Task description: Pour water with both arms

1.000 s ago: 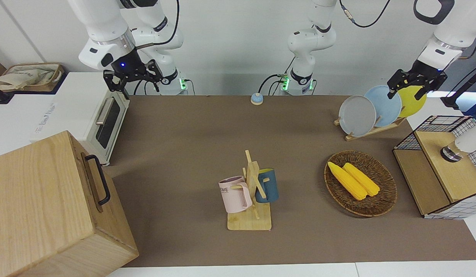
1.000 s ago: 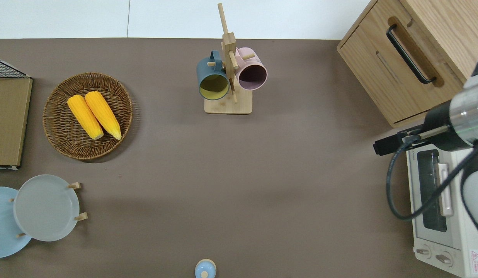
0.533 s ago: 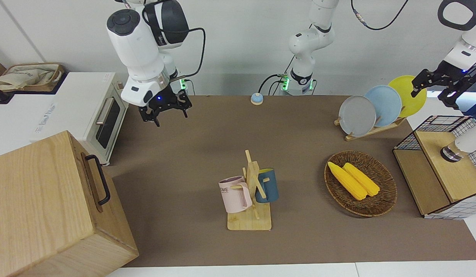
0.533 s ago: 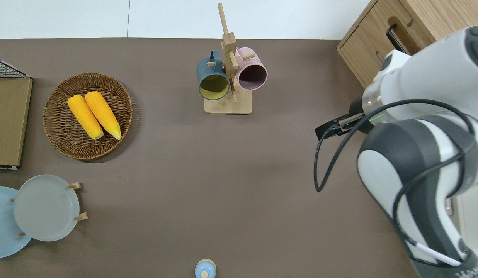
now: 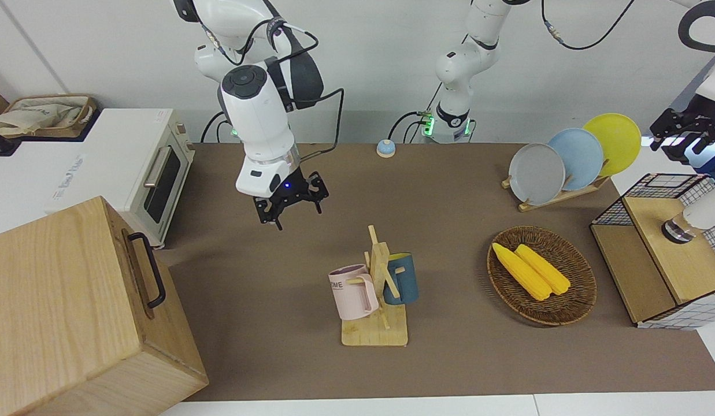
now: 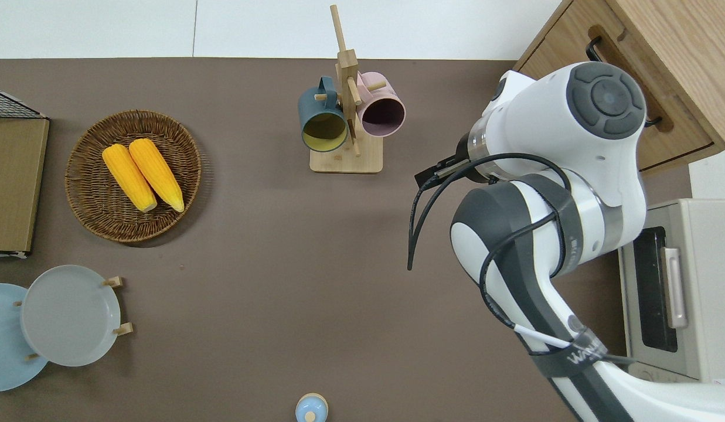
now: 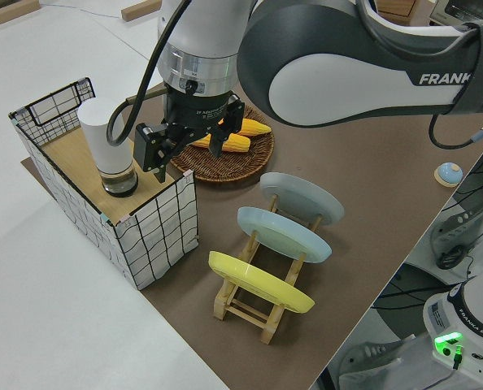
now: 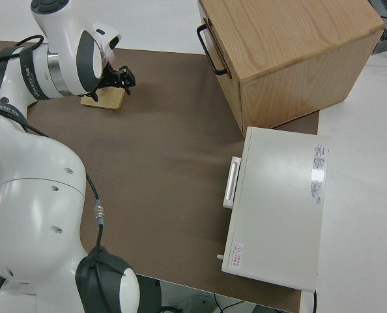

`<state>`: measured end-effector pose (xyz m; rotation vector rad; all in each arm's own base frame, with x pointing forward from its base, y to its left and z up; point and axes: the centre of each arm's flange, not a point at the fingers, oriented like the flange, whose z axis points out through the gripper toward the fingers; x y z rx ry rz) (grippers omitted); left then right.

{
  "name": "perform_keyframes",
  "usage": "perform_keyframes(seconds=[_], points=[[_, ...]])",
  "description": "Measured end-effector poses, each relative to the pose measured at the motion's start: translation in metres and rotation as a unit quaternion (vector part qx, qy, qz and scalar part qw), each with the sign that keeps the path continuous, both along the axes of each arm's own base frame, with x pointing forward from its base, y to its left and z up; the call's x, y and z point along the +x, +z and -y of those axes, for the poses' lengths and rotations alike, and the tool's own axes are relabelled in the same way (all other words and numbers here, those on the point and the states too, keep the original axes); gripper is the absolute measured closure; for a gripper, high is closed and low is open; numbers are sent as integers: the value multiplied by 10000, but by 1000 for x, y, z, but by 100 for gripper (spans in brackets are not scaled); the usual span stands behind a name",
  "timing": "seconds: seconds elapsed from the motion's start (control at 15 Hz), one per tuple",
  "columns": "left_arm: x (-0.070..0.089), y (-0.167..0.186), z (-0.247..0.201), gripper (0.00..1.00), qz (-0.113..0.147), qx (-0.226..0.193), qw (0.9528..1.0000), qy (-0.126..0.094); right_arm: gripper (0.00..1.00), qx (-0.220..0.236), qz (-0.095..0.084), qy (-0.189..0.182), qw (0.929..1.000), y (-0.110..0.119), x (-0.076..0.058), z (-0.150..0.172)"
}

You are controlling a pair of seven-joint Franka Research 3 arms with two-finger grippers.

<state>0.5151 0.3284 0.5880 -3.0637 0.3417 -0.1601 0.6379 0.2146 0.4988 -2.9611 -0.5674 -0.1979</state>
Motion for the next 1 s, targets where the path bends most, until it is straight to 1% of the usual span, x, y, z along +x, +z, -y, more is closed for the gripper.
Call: perform_keyframes(seconds=[0.07, 0.2, 0.33, 0.53, 0.67, 0.73, 0.87, 1.0], points=[[3, -1, -1, 0, 94, -33, 9999, 14, 0, 26, 77, -1, 10000, -4, 3, -3], [9, -6, -7, 0, 366, -198, 9991, 114, 0, 75, 226, -25, 9997, -10, 10, -4], [13, -14, -21, 0, 708, -356, 9964, 307, 0, 158, 481, -36, 9987, -13, 17, -8], [19, -26, -46, 0, 1229, -475, 9893, 621, 0, 275, 832, -37, 9962, -23, 28, -18], [25, -36, -56, 0, 1499, -541, 9841, 781, 1, 363, 1088, -70, 9934, -35, 39, -22], [29, -41, -59, 0, 1632, -627, 9809, 852, 1, 396, 1176, -66, 9922, -42, 43, -25], [37, -49, -61, 0, 1830, -661, 9765, 922, 2, 423, 1210, -18, 9917, -54, 48, -36], [46, -56, -59, 0, 1948, -633, 9744, 933, 4, 464, 1280, 23, 9907, -58, 54, -46]])
